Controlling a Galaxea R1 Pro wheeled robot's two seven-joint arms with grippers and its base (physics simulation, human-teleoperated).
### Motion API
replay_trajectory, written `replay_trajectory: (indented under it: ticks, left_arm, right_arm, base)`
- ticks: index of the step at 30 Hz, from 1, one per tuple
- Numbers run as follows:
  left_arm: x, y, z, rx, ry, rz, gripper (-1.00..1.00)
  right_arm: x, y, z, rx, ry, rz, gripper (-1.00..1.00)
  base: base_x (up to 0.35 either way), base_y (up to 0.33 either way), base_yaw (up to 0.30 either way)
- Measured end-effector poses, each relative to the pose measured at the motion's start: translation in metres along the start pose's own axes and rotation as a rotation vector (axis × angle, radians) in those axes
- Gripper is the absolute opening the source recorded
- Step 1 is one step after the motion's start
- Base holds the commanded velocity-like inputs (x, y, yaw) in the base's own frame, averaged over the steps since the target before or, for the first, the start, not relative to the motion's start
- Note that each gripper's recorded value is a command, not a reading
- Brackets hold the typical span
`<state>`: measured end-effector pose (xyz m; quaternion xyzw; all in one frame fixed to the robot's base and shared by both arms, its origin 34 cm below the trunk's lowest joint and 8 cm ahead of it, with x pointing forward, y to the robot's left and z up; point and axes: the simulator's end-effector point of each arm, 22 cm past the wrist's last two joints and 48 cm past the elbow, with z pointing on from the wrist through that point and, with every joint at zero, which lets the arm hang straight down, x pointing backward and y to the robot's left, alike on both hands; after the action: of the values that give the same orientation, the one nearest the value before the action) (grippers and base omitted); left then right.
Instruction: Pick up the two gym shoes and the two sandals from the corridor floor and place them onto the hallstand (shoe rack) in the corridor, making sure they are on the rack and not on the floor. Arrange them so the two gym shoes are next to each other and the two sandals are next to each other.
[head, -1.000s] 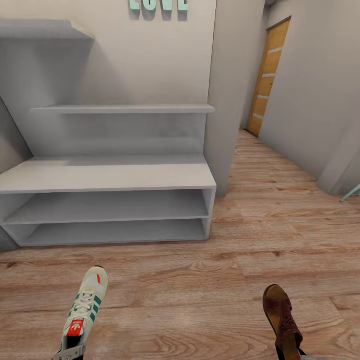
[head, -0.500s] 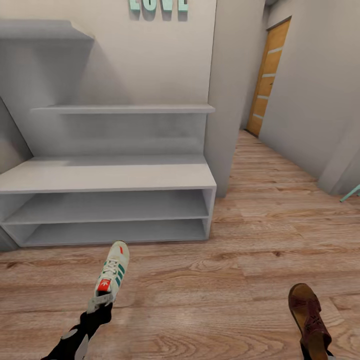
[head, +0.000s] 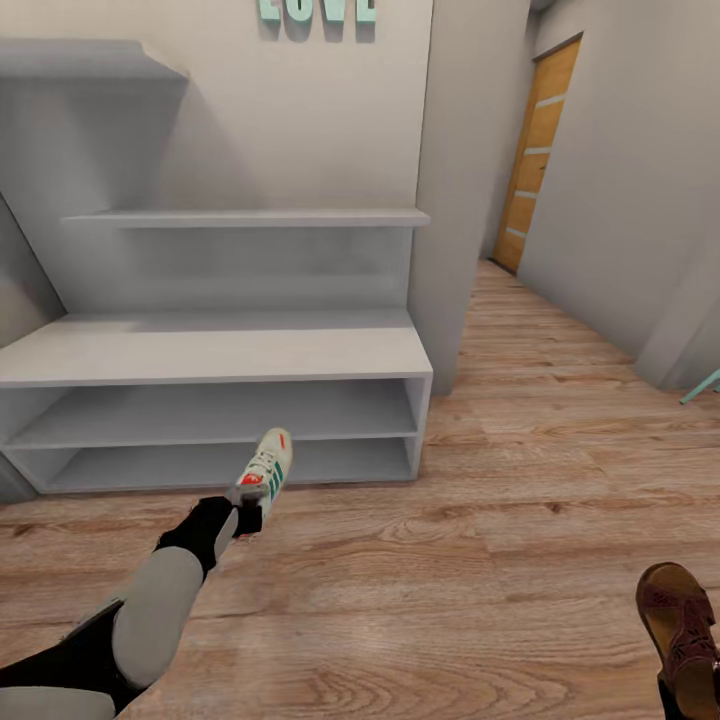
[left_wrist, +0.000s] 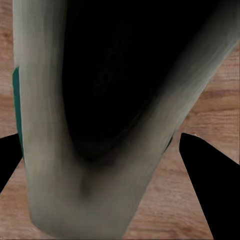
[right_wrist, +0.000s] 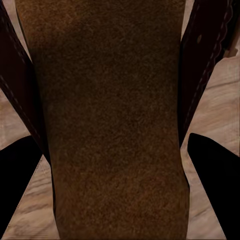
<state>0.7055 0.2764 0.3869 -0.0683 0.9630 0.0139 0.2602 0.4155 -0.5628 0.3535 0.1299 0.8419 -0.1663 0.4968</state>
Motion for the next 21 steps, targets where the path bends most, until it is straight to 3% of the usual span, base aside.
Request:
replay_trajectory:
  ticks: [4, 21]
  left_arm:
    - [-0.017, 0.001, -0.008, -0.019, 0.021, 0.01, -1.0]
    - [-0.017, 0.001, -0.008, -0.021, 0.019, 0.008, -1.0]
  right_arm:
    - [0.003, 0.006, -0.001, -0.01, 0.005, 0.005, -1.0]
    - [0.002, 0.006, -0.001, -0.009, 0.004, 0.006, -1.0]
  base:
    - [0.069, -0.098, 0.0]
    - [0.141, -0.252, 0.0]
